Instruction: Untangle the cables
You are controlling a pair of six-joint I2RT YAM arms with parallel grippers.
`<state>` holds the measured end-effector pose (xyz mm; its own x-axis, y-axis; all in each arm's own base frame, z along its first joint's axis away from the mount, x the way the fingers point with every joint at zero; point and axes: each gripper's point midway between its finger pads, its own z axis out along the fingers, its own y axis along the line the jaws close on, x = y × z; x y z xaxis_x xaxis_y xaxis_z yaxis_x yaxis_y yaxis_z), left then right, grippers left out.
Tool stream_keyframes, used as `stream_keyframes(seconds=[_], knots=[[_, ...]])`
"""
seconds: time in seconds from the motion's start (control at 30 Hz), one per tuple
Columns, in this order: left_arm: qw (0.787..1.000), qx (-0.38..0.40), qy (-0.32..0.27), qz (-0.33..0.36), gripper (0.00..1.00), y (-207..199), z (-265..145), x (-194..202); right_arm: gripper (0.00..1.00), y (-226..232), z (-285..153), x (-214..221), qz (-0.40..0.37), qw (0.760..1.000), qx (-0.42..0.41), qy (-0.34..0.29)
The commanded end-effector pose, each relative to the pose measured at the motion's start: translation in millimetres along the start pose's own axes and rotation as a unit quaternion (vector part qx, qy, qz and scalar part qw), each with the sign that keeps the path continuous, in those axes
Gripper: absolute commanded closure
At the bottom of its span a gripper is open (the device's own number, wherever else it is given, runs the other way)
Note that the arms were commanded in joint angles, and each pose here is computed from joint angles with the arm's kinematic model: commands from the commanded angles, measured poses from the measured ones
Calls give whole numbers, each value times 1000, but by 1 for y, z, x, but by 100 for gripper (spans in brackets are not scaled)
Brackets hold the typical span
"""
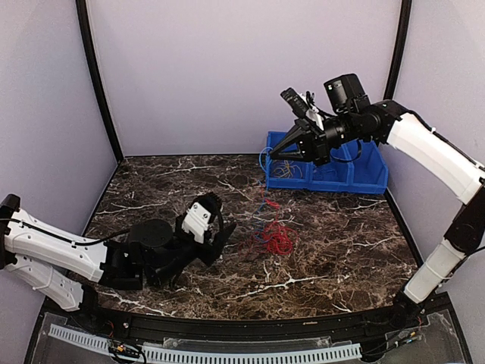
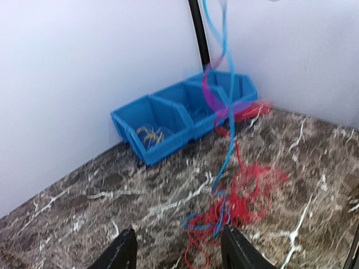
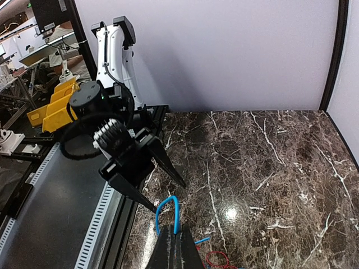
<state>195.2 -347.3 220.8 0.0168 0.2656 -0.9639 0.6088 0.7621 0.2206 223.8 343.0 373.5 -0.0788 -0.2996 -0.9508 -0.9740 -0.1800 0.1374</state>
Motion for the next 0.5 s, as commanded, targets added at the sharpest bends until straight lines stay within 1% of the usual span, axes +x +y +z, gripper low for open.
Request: stream_keyframes(seconds=[0.0, 0.1, 0.13, 0.2, 0.27, 0.33, 0.43, 0.47], knots=[[993, 27, -115, -25, 45, 3, -14, -77, 100, 0, 9, -3, -25, 1000, 2, -1], [989, 62, -132, -16, 44, -8, -13, -95, 100, 1, 13, -3, -25, 1000, 1, 1], [988, 81, -130, -6, 44, -16, -11, -94, 100, 1, 15, -3, -24, 1000, 0, 1], [986, 96, -137, -5, 43, -24, -9, -100, 100, 2, 17, -2, -24, 1000, -3, 1], [986, 83, -146, -19, 39, -22, -3, -106, 100, 3, 18, -3, -25, 1000, -5, 2], [985, 75, -154, -30, 38, -21, 3, -109, 100, 4, 19, -3, -25, 1000, -6, 2], [982, 89, -161, -45, 38, -25, 14, -111, 100, 8, 18, -10, -27, 1000, -12, -4], [982, 92, -159, -50, 38, -26, 23, -106, 100, 10, 17, -14, -29, 999, -15, -8]])
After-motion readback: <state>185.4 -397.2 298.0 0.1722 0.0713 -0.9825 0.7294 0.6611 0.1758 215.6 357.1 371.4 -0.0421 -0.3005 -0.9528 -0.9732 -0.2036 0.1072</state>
